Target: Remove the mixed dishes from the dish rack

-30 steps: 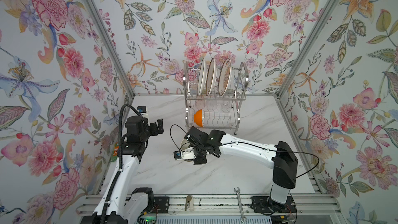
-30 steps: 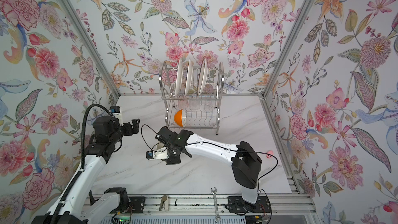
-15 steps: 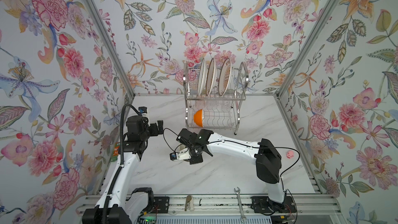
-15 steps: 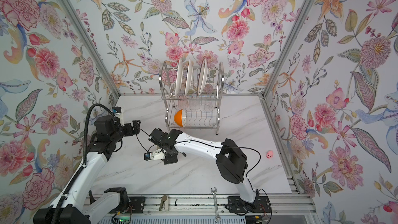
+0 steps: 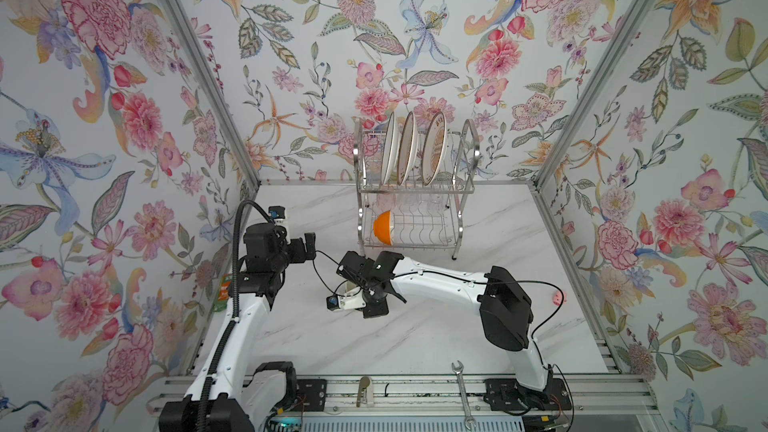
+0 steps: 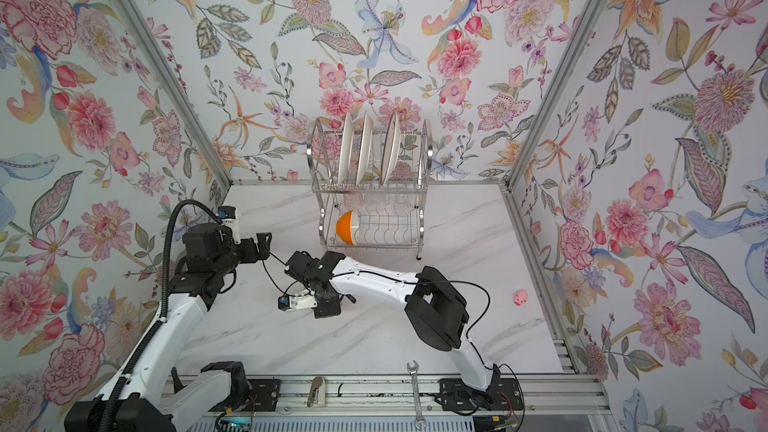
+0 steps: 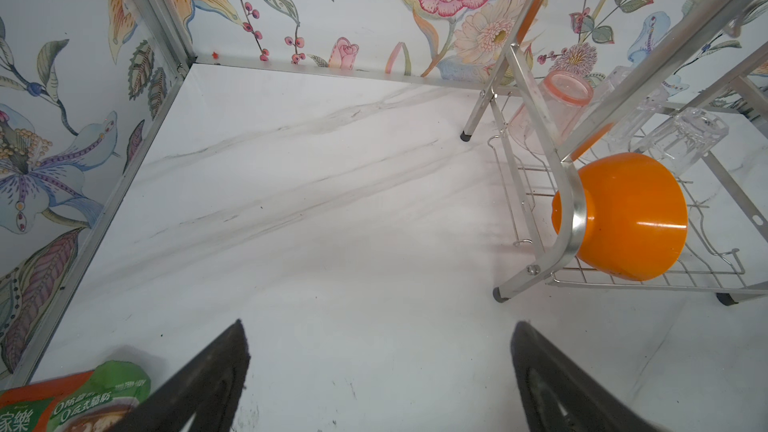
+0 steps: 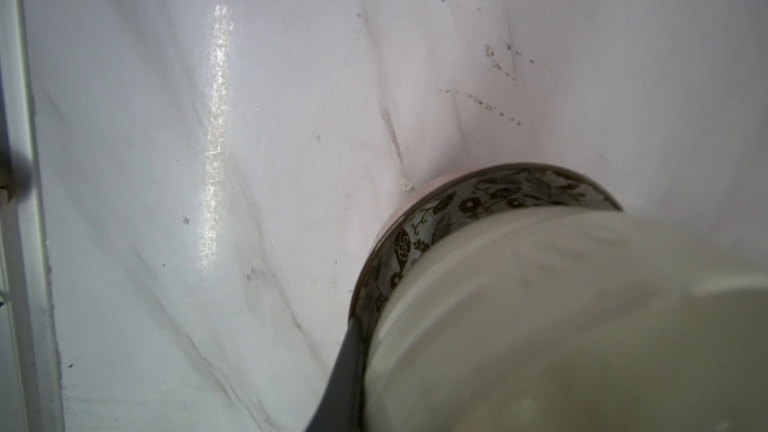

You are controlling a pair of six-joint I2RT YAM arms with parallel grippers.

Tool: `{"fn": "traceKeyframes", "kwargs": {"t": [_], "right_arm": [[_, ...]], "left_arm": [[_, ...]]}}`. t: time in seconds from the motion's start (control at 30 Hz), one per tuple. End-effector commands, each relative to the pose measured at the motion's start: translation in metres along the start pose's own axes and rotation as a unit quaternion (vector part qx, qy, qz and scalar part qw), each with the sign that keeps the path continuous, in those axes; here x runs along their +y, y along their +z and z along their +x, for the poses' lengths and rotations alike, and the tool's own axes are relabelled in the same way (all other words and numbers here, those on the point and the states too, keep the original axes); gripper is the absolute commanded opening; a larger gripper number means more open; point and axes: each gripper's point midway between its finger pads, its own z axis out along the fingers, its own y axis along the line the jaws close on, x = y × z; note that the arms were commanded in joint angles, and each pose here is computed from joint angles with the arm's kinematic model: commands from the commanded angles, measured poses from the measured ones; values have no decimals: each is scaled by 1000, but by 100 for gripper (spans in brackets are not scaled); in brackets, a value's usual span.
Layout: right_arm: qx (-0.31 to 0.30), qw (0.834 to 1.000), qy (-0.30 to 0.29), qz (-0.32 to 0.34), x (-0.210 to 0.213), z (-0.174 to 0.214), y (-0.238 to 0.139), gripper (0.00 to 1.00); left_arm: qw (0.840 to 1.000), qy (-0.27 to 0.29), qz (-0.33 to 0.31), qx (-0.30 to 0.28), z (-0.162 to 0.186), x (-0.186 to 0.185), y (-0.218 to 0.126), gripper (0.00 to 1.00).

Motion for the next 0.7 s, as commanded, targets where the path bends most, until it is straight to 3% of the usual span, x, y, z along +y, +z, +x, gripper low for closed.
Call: {"fn": "traceKeyframes", "kwargs": {"t": [0.0,0.67], "right_arm": [[-3,1000,9,9,-5,-5,-5,9],[-2,999,35,5,-9,-3,-4,29]], "left_arm": [[1000,2,3,4,4,1,1,99],[1000,0,14,9,7,-2,3,99]]}}
